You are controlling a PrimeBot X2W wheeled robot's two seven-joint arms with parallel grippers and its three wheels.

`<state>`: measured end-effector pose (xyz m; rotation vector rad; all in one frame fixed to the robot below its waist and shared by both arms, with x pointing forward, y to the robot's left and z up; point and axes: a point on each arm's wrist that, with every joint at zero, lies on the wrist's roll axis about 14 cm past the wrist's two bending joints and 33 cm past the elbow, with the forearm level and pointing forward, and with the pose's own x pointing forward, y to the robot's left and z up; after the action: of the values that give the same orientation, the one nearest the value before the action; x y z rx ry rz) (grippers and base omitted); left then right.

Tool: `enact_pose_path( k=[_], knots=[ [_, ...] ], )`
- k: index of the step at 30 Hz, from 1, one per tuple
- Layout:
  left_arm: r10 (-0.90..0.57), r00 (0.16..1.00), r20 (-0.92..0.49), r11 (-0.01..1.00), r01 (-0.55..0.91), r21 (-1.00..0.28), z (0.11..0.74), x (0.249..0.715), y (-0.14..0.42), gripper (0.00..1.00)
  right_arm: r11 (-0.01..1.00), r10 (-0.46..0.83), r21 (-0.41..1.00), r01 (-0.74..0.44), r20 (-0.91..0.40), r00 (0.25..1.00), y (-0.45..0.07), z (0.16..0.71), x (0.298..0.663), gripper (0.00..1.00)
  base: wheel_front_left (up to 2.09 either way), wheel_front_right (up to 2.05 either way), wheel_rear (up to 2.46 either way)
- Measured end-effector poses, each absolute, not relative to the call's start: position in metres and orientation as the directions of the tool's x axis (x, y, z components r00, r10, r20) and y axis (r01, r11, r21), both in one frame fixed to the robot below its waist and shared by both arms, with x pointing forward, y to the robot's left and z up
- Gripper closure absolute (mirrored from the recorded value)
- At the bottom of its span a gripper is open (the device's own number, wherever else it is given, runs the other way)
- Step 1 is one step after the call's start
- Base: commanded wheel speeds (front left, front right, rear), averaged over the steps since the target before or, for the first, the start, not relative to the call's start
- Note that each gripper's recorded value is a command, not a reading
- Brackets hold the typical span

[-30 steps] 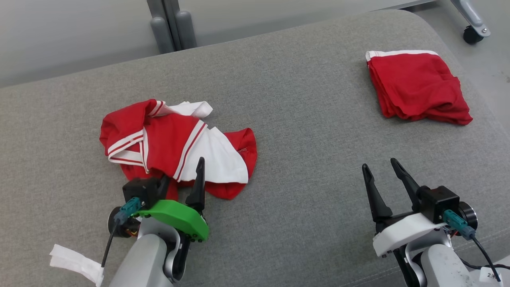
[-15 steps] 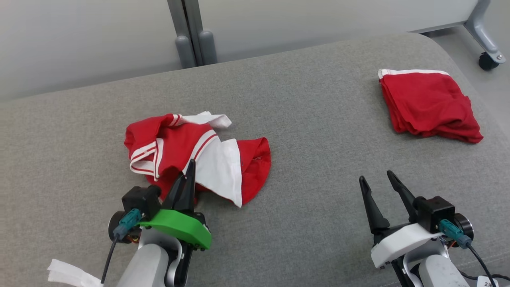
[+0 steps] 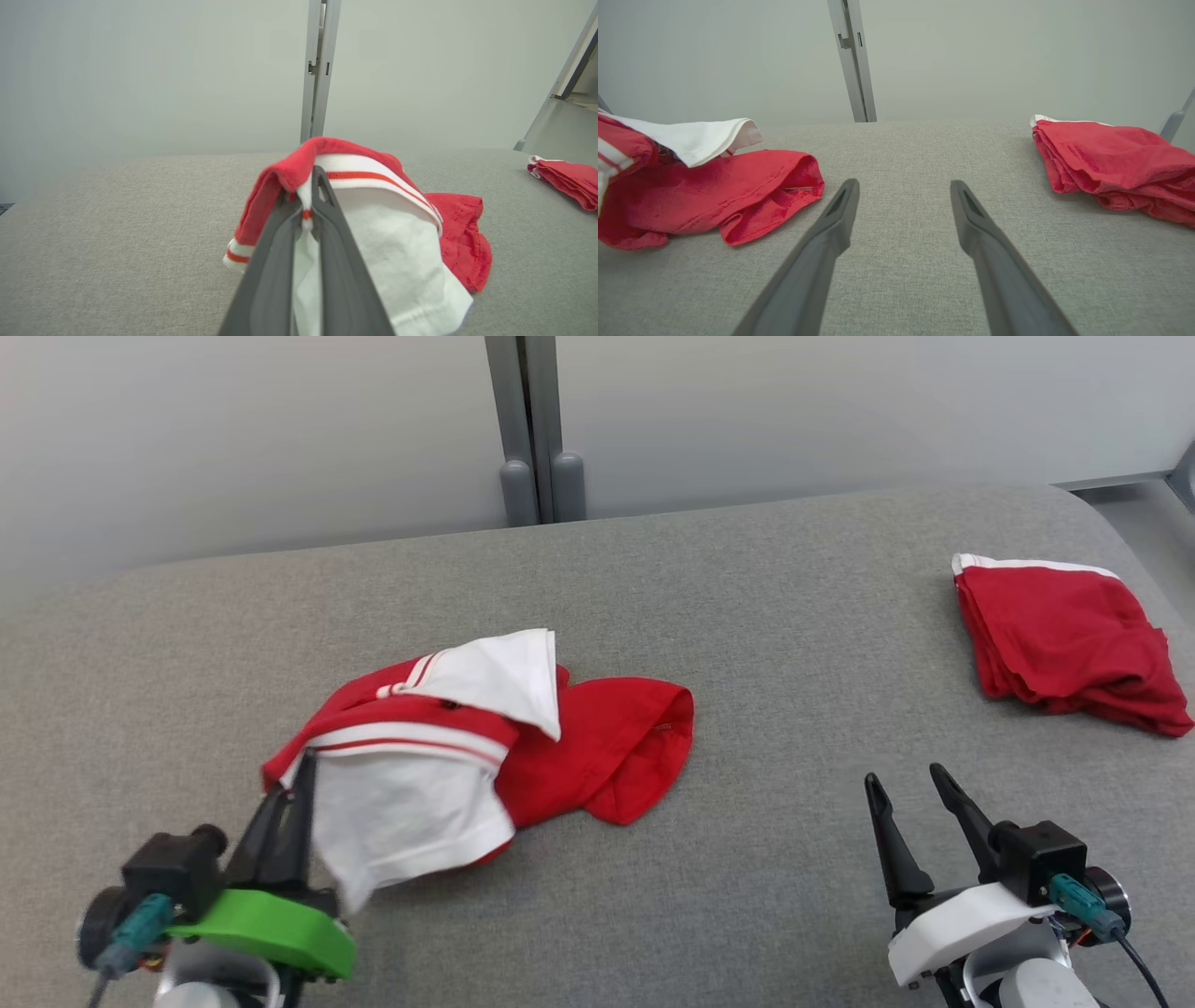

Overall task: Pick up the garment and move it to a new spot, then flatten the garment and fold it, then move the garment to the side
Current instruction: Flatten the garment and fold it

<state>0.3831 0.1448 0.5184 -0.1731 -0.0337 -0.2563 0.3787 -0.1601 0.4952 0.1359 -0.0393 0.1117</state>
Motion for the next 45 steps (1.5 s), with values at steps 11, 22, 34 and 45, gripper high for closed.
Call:
enact_pose_path(
  k=[11, 22, 34, 45],
  knots=[
    [-0.052, 0.988, -0.144, 0.998, 0.045, -0.054, 0.484, 0.383, 0.232, 1.00, 0.982, 0.132, 0.134, -0.136, 0.041, 0.990, -0.152, 0.493, 0.385, 0.00, 0.00, 0.00, 0.00],
    [-0.045, 0.991, -0.127, 0.996, 0.035, -0.079, 0.476, 0.400, 0.224, 0.00, 0.985, 0.108, 0.129, -0.111, 0.031, 0.994, -0.161, 0.490, 0.386, 0.00, 0.00, 0.00, 0.00],
    [-0.015, 1.000, 0.014, 1.000, 0.015, -0.018, 0.525, 0.396, 0.245, 0.00, 0.982, 0.135, 0.126, -0.140, 0.048, 0.990, -0.151, 0.496, 0.389, 0.00, 0.00, 0.00, 0.00],
    [-0.080, 0.996, 0.046, 0.979, 0.087, -0.183, 0.513, 0.365, 0.183, 0.00, 0.967, 0.229, 0.096, -0.234, 0.059, 0.972, -0.119, 0.501, 0.403, 0.00, 0.00, 0.00, 0.00]
  ],
)
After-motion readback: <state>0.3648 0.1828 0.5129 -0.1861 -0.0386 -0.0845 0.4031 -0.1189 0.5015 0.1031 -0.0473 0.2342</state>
